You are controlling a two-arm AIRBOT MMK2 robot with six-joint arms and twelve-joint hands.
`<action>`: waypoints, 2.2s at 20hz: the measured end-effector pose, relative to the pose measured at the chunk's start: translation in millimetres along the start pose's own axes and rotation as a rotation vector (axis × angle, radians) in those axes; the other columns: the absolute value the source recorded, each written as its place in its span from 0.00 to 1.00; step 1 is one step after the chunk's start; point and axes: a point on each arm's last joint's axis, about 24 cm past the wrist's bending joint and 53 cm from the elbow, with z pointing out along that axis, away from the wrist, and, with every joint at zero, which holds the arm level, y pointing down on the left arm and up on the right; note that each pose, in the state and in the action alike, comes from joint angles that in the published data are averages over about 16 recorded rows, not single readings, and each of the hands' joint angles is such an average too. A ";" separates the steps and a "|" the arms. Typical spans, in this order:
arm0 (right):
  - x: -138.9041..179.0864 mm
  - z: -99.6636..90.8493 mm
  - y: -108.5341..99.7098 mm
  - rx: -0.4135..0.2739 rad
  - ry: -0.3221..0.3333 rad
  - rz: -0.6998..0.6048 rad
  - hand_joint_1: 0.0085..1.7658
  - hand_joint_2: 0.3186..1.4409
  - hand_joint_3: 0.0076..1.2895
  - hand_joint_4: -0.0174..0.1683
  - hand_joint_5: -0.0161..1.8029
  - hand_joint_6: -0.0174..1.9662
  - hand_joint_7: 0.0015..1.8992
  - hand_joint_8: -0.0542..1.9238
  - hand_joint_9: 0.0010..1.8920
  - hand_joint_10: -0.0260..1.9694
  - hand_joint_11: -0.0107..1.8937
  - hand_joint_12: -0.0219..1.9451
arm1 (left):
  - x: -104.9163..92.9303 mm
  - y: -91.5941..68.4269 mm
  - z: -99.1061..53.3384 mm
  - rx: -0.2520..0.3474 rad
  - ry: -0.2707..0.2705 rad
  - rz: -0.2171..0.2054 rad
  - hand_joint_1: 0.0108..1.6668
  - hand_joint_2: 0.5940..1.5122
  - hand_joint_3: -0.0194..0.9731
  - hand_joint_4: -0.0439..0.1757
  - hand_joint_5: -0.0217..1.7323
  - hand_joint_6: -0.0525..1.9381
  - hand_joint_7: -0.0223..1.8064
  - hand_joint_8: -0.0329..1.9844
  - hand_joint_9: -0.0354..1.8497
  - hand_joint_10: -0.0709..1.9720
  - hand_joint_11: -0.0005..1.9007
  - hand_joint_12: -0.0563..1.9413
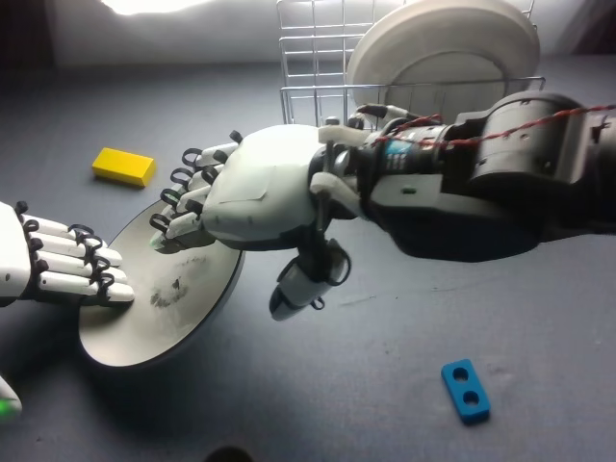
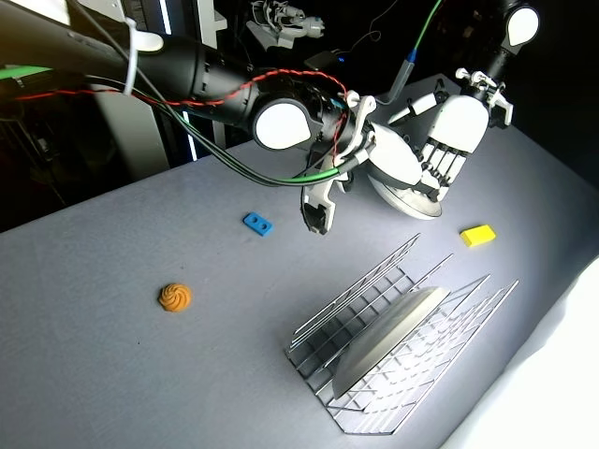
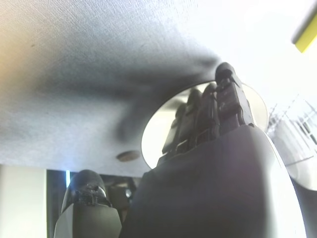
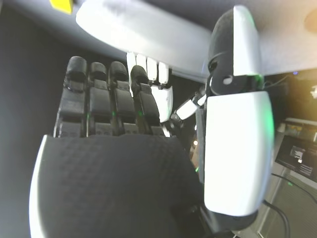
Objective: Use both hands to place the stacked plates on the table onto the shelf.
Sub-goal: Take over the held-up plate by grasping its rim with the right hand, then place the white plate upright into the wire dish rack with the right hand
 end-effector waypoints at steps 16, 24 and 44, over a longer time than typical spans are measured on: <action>13.7 36.5 8.6 -0.025 0.000 -0.030 0.67 0.60 0.01 0.11 0.32 0.03 0.29 0.04 0.27 0.03 0.07 0.53 | -1.2 -0.1 0.0 0.001 -0.002 0.001 0.00 0.39 0.04 0.16 0.00 0.01 0.01 0.01 0.01 0.01 0.01 0.04; 5.2 39.0 15.3 -0.051 -0.040 -0.041 0.68 0.58 0.01 0.08 0.42 0.15 0.41 0.15 0.44 0.09 0.28 0.54 | -2.3 0.2 -0.4 0.000 -0.004 -0.002 0.00 0.40 0.04 0.16 0.00 0.01 0.02 0.01 0.01 0.01 0.01 0.04; -3.3 34.2 23.3 -0.074 -0.067 -0.028 0.69 0.55 0.01 0.14 0.48 0.33 0.51 0.30 0.63 0.04 0.45 0.52 | -64.1 -12.4 -48.2 0.035 -0.160 0.025 0.00 0.41 0.04 0.20 0.01 0.03 0.02 0.02 0.02 0.04 0.01 0.03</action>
